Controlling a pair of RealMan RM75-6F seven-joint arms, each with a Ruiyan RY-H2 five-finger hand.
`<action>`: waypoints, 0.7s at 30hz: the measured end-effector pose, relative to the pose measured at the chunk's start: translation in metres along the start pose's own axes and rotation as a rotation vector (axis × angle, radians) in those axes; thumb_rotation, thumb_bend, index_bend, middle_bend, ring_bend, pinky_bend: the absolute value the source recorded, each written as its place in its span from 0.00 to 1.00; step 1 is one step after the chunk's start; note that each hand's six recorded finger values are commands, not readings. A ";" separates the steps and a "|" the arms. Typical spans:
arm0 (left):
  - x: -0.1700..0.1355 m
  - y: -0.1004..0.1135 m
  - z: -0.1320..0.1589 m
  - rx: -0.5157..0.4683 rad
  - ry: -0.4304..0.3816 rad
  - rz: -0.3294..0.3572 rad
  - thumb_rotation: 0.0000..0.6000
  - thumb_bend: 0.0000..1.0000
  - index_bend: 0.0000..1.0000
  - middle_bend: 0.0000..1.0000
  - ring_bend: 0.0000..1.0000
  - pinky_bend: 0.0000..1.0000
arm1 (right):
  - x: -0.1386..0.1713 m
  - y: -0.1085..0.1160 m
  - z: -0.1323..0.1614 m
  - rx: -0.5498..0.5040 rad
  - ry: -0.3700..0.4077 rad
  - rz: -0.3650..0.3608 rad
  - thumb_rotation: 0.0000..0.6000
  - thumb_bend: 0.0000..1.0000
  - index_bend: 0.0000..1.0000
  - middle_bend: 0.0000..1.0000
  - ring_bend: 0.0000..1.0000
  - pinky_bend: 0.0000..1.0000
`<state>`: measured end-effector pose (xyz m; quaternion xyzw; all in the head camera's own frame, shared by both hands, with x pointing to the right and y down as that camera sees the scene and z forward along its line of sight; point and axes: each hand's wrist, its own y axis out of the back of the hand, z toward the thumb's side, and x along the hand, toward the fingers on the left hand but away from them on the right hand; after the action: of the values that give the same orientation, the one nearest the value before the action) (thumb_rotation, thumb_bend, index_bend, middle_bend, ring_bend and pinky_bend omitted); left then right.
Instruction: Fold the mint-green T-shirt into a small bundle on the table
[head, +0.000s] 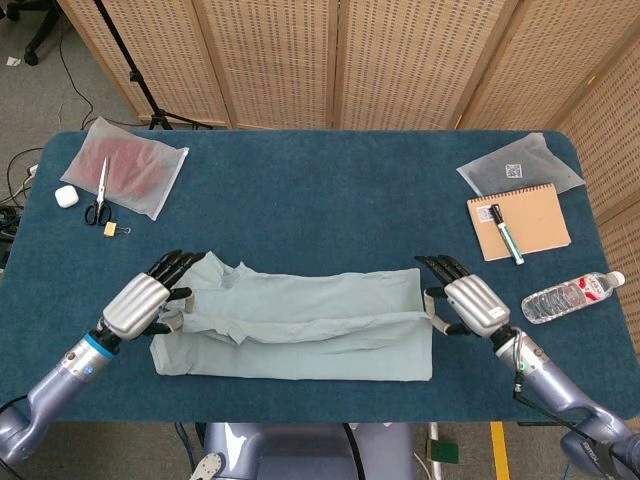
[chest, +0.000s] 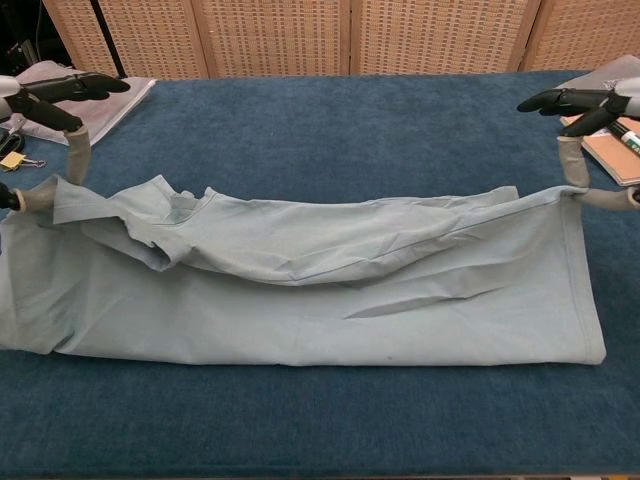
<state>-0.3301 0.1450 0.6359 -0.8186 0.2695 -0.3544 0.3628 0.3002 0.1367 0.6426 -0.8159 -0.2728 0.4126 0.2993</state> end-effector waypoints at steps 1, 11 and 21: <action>0.006 -0.001 -0.003 0.001 0.014 -0.011 1.00 0.57 0.72 0.00 0.00 0.00 | -0.005 -0.002 -0.003 0.001 -0.011 0.006 1.00 0.67 0.68 0.05 0.00 0.04; 0.040 -0.008 -0.021 -0.005 0.086 -0.055 1.00 0.59 0.72 0.00 0.00 0.00 | -0.046 -0.015 -0.024 0.008 -0.089 0.049 1.00 0.67 0.68 0.05 0.00 0.04; 0.049 -0.010 -0.039 -0.032 0.126 -0.056 1.00 0.59 0.72 0.00 0.00 0.00 | -0.069 -0.021 -0.035 0.020 -0.128 0.061 1.00 0.67 0.68 0.05 0.00 0.04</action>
<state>-0.3291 0.1012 0.6811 -0.8075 0.2746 -0.4110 0.3219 0.2898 0.0936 0.7094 -0.7928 -0.2621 0.4755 0.2769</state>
